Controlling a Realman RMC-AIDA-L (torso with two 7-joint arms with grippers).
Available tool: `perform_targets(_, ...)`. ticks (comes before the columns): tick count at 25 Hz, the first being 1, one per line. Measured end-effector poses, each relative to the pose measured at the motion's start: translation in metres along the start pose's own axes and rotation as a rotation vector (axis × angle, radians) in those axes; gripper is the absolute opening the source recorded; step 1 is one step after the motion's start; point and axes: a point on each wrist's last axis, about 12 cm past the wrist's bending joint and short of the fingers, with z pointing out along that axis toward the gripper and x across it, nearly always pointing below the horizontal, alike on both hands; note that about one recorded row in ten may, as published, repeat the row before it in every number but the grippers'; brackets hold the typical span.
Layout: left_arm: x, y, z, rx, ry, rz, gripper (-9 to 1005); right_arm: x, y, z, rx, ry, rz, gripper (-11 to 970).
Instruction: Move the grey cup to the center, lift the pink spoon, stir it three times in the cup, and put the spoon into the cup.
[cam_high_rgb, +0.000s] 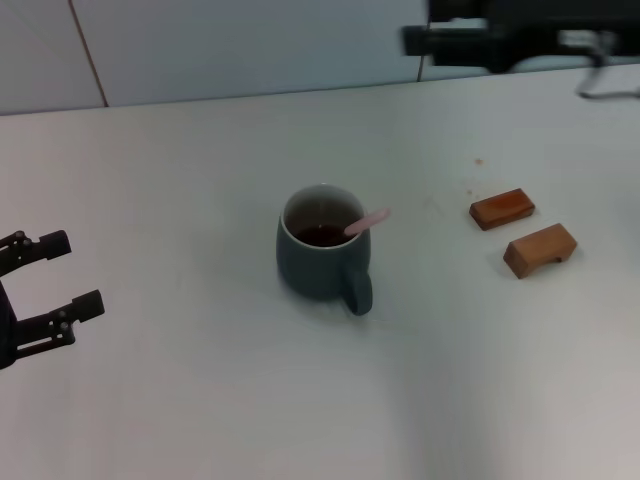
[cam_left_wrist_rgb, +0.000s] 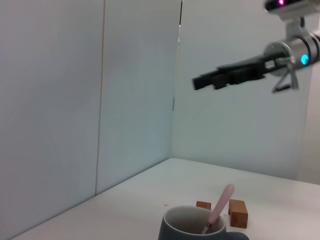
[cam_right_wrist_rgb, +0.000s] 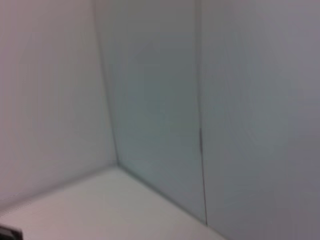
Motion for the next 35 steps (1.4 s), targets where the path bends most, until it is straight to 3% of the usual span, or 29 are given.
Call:
perform_targets(4, -0.007, 0.008, 0.007, 0.020, 0.020, -0.006, 829, 0.045, -0.013, -0.032, -0.095, 0.008, 0.117, 694)
perform_targets(6, -0.013, 0.013, 0.013, 0.040, 0.038, -0.016, 829, 0.062, -0.015, -0.044, -0.142, 0.032, 0.116, 711)
perform_targets(13, -0.035, 0.033, 0.030, 0.094, 0.123, -0.056, 829, 0.103, -0.027, -0.076, -0.123, 0.183, 0.094, 787)
perform_targets(16, -0.046, 0.041, 0.038, 0.115, 0.162, -0.070, 829, 0.107, -0.032, -0.078, -0.126, 0.240, 0.091, 829)
perform_targets(24, -0.065, 0.056, 0.048, 0.131, 0.254, -0.072, 829, 0.106, -0.036, -0.072, -0.120, 0.267, 0.034, 829)
perform_targets(35, -0.066, 0.056, 0.049, 0.138, 0.264, -0.072, 829, 0.101, -0.034, -0.055, -0.150, 0.254, 0.002, 829)
